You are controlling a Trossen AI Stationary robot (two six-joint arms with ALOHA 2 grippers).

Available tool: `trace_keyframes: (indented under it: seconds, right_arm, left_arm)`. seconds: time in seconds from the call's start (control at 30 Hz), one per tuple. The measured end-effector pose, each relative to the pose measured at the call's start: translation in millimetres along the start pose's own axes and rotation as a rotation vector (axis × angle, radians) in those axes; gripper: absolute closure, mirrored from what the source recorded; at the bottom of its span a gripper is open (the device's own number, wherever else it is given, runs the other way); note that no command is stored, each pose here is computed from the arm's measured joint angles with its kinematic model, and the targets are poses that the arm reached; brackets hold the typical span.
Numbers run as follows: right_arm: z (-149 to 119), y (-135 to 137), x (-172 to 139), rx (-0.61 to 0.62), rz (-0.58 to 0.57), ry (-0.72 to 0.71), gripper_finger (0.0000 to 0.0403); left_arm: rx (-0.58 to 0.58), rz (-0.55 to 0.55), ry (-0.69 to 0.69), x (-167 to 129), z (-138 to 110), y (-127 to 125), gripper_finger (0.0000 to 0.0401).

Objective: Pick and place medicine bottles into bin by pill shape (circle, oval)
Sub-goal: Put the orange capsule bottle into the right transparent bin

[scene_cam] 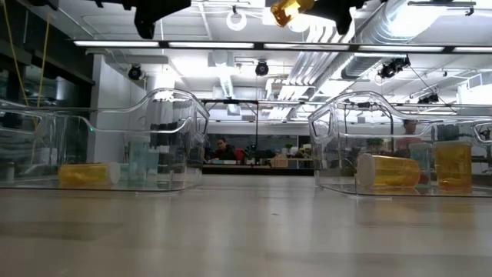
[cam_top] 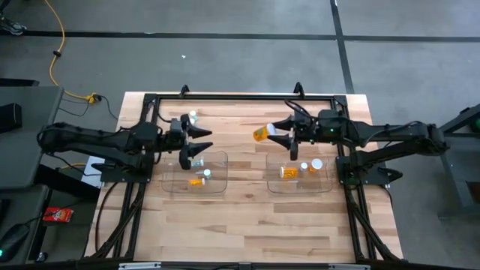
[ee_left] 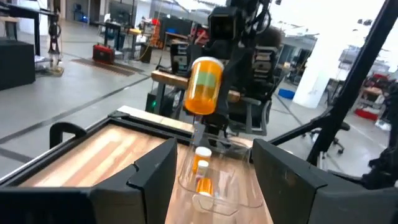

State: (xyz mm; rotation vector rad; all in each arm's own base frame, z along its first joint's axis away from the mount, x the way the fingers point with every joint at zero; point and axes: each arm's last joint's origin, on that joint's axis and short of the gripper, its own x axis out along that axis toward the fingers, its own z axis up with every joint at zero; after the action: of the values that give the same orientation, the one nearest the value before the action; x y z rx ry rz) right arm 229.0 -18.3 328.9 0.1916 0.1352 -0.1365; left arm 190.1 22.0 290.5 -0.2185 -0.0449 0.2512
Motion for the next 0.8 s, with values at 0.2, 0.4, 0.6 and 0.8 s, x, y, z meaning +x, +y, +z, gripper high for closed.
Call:
trace_keyframes:
  seconds: [0.2,0.4,0.6,0.8]
  right_arm:
    - [-0.9,2.4,0.8,-0.012,0.01,0.009,0.0217]
    - [-0.9,2.4,0.7,-0.014,0.009,0.009,0.0217]
    - [-1.0,3.8,0.7,-0.009,0.019,0.011,0.0217]
    - [7.8,29.1,-4.9,-0.029,0.084,0.161,0.0217]
  left_arm:
    - [0.031,-0.004,0.011,10.0,3.7,-2.7,0.0201]
    - [0.031,-0.005,0.004,10.3,4.7,-2.9,0.0201]
    - [0.039,0.004,0.0,9.9,5.2,-2.6,0.0201]
    - [0.04,0.007,0.0,9.9,5.1,-2.5,0.0201]
